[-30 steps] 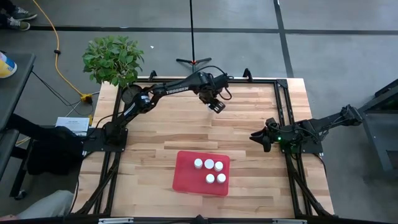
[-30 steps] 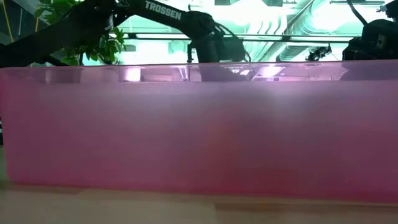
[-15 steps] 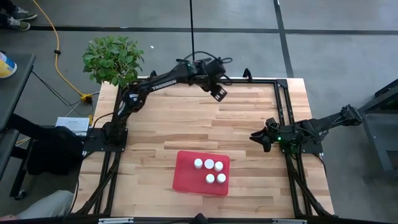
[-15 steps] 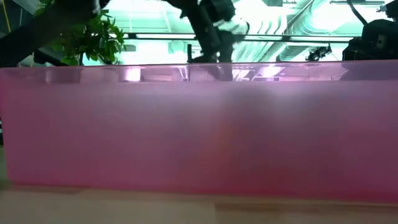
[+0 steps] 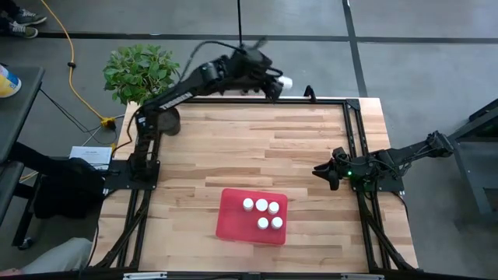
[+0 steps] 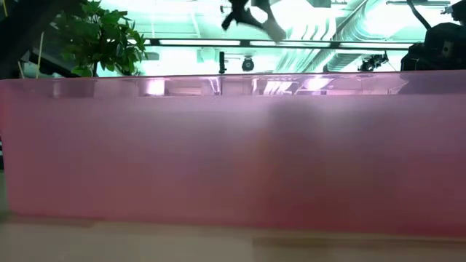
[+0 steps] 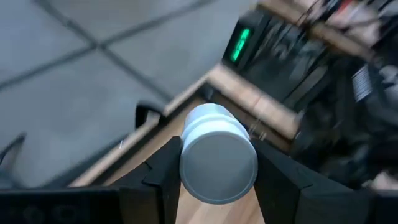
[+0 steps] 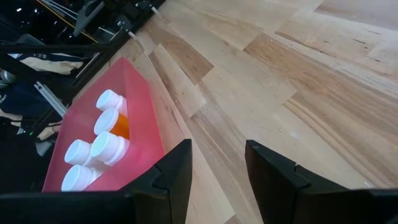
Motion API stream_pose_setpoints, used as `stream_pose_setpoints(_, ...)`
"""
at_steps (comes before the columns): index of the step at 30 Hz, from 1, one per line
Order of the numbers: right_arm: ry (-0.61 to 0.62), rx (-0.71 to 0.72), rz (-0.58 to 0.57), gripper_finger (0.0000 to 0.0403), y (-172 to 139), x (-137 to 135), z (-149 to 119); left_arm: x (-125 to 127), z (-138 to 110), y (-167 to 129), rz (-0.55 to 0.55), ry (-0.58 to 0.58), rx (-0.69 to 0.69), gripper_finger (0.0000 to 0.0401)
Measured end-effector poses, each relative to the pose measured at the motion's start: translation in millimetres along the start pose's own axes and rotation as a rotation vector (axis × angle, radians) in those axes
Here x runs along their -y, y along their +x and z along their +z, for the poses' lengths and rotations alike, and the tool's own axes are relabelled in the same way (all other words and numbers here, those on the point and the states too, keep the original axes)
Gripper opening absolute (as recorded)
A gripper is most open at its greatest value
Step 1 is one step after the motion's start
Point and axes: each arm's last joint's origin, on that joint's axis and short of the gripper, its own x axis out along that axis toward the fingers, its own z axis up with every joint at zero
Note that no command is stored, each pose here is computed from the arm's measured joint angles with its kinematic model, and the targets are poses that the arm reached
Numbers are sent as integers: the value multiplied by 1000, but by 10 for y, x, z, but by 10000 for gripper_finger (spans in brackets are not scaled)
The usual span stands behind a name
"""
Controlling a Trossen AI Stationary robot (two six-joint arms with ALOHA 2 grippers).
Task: Pick and place pill bottles into a basket
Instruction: Put the white pill bottle into the red bin
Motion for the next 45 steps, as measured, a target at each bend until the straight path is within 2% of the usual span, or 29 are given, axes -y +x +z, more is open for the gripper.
stream_pose_setpoints(11,-7,0,0,140,0,0,0,163,523,-1004,-225,28,412,193)
stream_pose_setpoints(20,-7,0,0,140,0,0,0,220,646,-1886,-318,113,604,193)
stream_pose_setpoints(22,-6,0,1,140,0,0,0,240,648,-2077,-383,134,632,193)
stream_pose_setpoints(33,-3,0,0,140,0,0,0,428,530,-2815,-742,305,714,193)
stream_pose_setpoints(40,-3,0,0,140,0,0,0,620,393,-2978,-969,398,675,193)
stream_pose_setpoints(45,-3,0,1,140,0,0,0,754,262,-3012,-1051,447,601,193)
